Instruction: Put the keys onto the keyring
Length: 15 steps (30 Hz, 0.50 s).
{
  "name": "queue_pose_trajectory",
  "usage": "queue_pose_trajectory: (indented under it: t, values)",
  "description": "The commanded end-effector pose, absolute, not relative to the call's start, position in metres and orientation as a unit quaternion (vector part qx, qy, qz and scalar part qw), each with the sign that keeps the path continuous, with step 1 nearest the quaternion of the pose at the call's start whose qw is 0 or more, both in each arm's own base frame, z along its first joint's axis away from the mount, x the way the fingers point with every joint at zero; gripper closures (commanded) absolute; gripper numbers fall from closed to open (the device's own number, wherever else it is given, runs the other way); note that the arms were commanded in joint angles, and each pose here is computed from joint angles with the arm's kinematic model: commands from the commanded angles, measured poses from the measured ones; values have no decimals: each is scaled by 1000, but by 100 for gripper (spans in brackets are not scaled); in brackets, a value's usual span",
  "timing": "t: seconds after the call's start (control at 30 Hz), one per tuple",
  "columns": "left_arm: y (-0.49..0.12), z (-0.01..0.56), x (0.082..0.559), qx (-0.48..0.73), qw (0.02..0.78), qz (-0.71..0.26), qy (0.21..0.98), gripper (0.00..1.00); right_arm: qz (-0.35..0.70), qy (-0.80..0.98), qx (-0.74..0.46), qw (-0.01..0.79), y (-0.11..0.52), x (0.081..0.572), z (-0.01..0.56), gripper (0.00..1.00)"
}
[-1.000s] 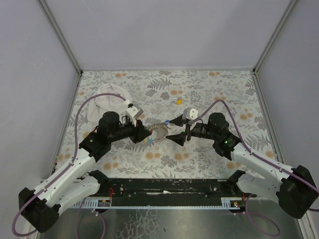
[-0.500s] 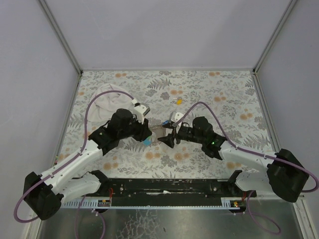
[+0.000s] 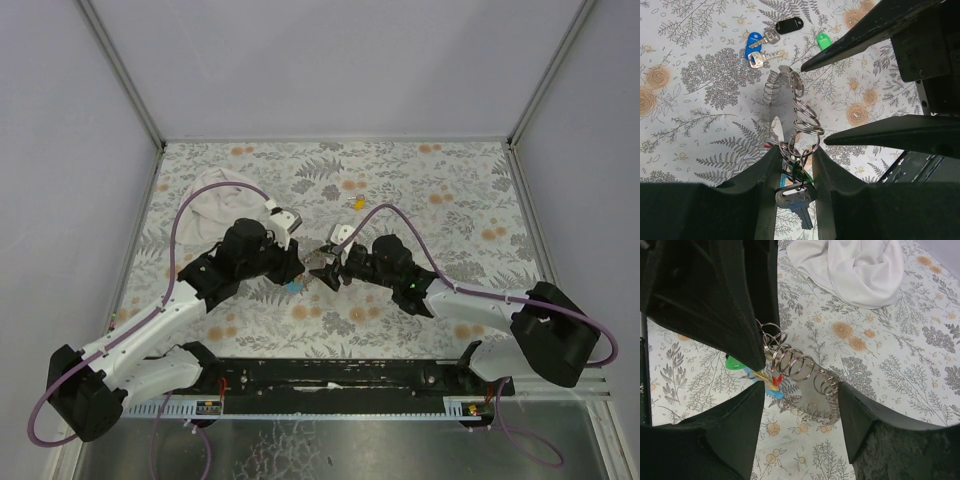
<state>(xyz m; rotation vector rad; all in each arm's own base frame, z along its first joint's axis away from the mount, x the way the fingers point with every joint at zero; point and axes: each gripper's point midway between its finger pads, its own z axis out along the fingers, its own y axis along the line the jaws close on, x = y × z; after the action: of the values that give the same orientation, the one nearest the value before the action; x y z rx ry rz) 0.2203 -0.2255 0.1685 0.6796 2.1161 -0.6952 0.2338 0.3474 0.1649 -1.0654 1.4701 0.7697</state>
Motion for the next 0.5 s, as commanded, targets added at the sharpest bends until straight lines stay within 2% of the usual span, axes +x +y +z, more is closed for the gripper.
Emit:
queue_pose_trajectory:
  t: [0.0,0.27,0.4,0.47]
  values:
    - [-232,178,220,289,409,-285,817,100,320,583,-435,608,356,245,200,34]
    - [-235,179,214,303,405,-297,810,100,310,582,-431,616,355,250,200,43]
    - [-236,180,212,307,404,-302,807,100,291,594,-420,622,347,256,197,57]
    - [-237,179,210,309,403,-303,806,100,281,596,-407,633,340,257,200,60]
